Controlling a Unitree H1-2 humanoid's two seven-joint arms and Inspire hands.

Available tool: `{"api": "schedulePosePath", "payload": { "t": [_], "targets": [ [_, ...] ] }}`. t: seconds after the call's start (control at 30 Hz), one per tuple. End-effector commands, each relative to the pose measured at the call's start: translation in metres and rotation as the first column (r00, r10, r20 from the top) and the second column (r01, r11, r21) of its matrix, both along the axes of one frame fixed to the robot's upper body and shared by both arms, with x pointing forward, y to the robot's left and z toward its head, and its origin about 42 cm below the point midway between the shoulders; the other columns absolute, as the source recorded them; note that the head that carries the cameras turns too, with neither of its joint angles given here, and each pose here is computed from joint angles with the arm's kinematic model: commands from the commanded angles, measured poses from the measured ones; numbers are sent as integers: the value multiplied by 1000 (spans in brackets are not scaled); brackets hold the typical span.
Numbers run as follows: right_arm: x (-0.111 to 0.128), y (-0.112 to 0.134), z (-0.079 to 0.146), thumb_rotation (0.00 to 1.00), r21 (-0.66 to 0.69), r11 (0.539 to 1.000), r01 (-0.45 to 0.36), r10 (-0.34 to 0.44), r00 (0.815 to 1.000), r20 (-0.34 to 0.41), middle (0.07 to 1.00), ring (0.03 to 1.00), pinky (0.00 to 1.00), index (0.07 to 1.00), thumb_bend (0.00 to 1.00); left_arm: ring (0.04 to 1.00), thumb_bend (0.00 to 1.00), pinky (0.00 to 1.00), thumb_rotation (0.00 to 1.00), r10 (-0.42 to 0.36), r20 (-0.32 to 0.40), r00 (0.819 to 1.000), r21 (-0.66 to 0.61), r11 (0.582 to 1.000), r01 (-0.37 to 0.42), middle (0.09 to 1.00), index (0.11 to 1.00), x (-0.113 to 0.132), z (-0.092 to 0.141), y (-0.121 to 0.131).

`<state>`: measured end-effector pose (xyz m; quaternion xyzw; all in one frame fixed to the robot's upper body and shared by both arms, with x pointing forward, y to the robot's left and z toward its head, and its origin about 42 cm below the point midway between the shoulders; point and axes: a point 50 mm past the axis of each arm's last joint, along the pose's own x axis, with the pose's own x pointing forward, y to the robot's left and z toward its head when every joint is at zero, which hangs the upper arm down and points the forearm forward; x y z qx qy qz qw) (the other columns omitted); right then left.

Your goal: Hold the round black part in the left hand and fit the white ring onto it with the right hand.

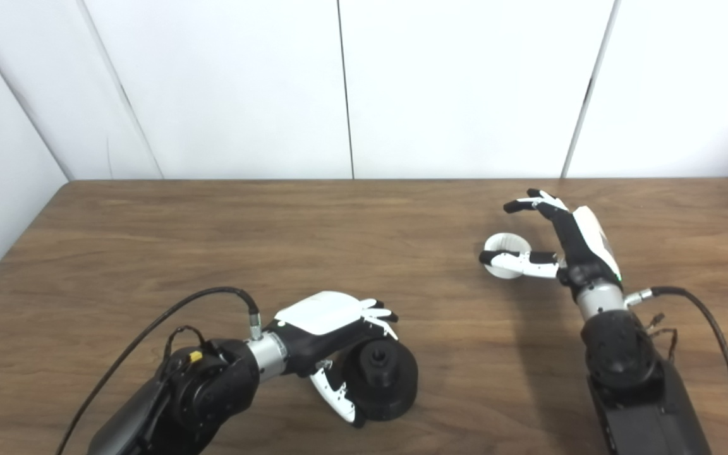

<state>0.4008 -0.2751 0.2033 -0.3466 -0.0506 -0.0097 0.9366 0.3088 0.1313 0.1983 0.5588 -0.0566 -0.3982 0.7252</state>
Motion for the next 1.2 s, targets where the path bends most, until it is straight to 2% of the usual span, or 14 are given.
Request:
{"api": "schedulePosePath", "payload": {
  "t": [0.0,0.3,0.5,0.93,1.03,1.17],
  "targets": [
    [16,3,26,303,-45,999,-28,31,997,65,932,998,962,705,895,1000,835,913,209,-26,-36,999,31,999,27,958,732,-2,-8,-4],
    [29,-6,20,333,-190,981,-31,29,999,-16,953,1000,969,712,931,1000,834,924,205,-18,-44,999,19,1000,18,967,719,-1,-6,-2],
    [28,-9,19,339,-204,978,-42,33,998,-47,959,1000,988,718,943,1000,835,926,199,-15,-42,999,14,1000,15,967,698,0,-5,-2],
    [31,-14,14,357,-243,968,-58,38,995,-87,963,1000,997,726,955,1000,839,923,205,-15,-42,999,11,1000,15,965,715,1,-4,-2],
    [32,-15,13,355,-249,967,-56,33,995,-94,961,1000,957,726,950,1000,837,926,204,-17,-41,999,12,1000,17,965,710,1,-4,-1],
    [33,-16,11,359,-246,968,-54,30,995,-100,961,1000,955,727,944,1000,842,917,207,-16,-39,999,10,1000,16,965,712,1,-4,-1]
  ]
}}
